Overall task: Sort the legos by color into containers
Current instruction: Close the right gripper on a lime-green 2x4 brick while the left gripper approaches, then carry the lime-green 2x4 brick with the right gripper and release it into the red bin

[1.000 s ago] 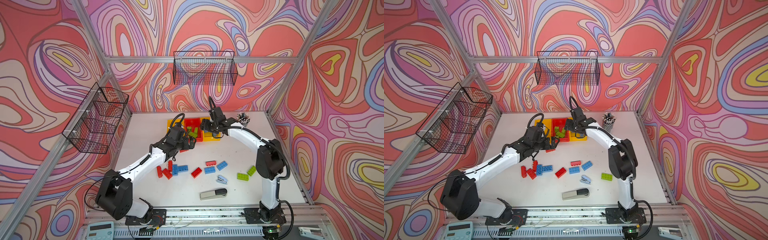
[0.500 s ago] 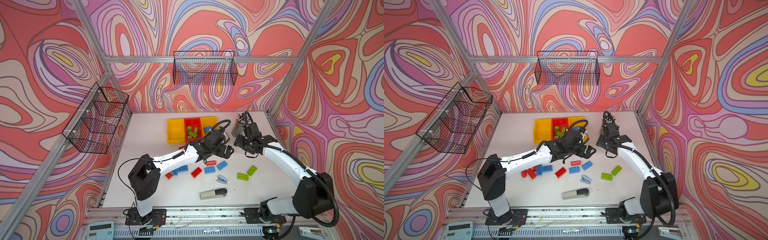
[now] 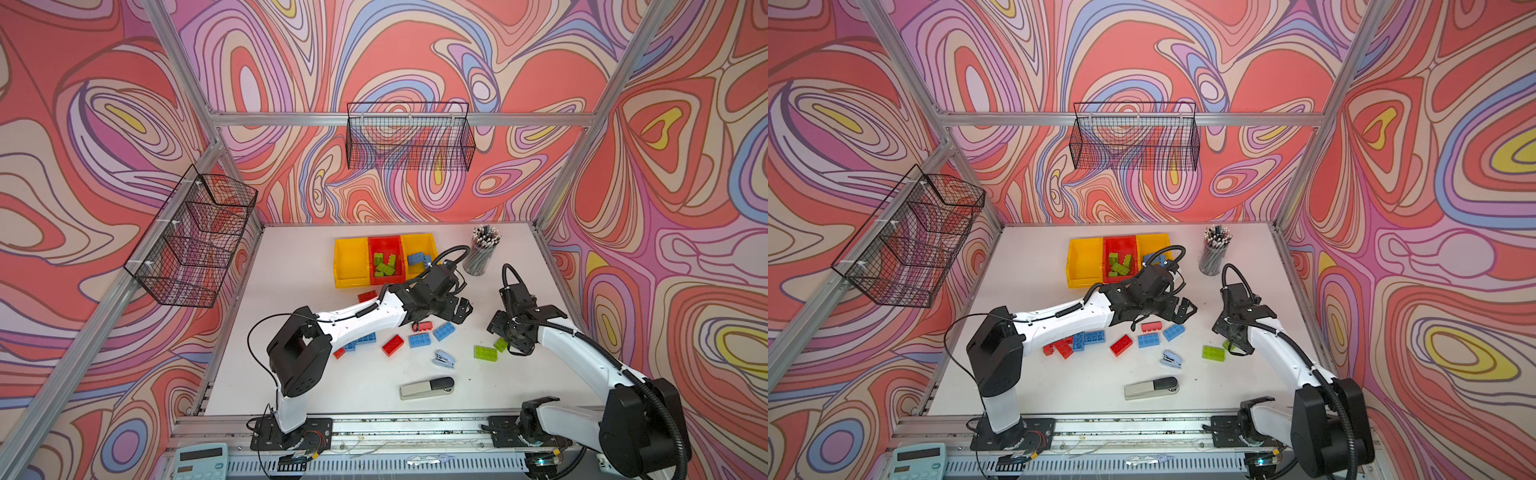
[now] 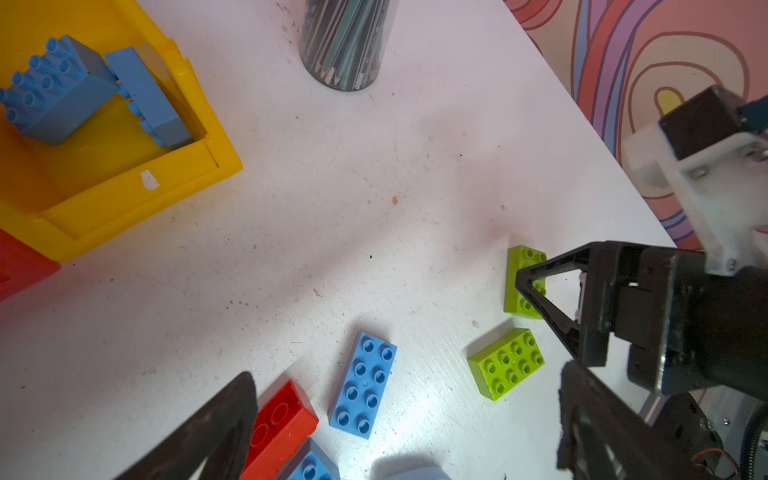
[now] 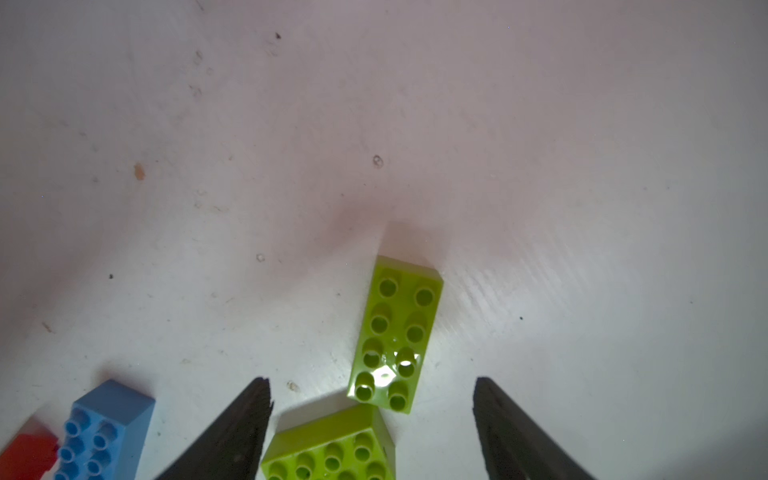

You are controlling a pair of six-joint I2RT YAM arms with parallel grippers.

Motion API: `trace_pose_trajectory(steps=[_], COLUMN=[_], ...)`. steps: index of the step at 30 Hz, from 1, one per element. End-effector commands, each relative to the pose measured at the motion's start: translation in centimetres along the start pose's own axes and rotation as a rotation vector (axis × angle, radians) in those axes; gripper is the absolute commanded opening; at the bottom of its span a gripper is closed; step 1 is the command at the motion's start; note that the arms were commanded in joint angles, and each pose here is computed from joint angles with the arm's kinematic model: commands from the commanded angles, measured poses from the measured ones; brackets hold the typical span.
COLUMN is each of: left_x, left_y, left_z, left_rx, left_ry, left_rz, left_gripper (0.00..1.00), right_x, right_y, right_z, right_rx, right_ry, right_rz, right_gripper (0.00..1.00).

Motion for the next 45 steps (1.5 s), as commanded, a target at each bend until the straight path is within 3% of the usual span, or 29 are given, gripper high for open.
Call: trace_pose_trajectory(steps=[1,10,18,26,31,39,45], left_x=[0.2,-0.3,-0.2,0.0,0.4,1.4,1.9], left_y=[-0.1,0.3,0.4,0.9,1.6,5.8,10.9], left_z=[0.0,0.0,0.3,0.3,0.5,1.2,3.0], left_rx=[0.009,0.029,0.045,0.064,0.075,0.133,0.205], left_ry=[0.010,0.026,0.022,0.013,0.004,-0.033,-0.089], left_rz=[0.008,-0.013,-0.036,-0.049,-0.036,0.094,0.245], left_gripper=[1.00,1.00,1.00,1.00,1.00,1.00,1.00], right_x=[-0.2,-1.1,-0.8,-0.7,0.0,4.8,7.9], right_y=[-0.4,-0.4,-0.4,0.1,0.9,5.7,12.9], right_z=[-0.5,-2.5,-3.2,-4.4,-4.2,-0.4,2.7], right_rx=[0.008,0.038,0.004,-0.002,0.015,0.163,0.343], right_ry=[0.001,0.040,0.028,0.056,0.054,0.012,-0.008], right_rz=[-0.032,-0.028,0.013,0.033,0.046,0.120,0.214], right_gripper=[0.81,0.72,0.52,0.47,0.35,0.28,0.28])
Point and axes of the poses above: each gripper's point midway between its finger pads, its own z axis back along the fingers, its own y axis along the line the jaws close on, x = y × z, the point moved 7 cm from there along z, back along the fingers, and after that the axes turned 1 degree about z, right-handed, at the moved point
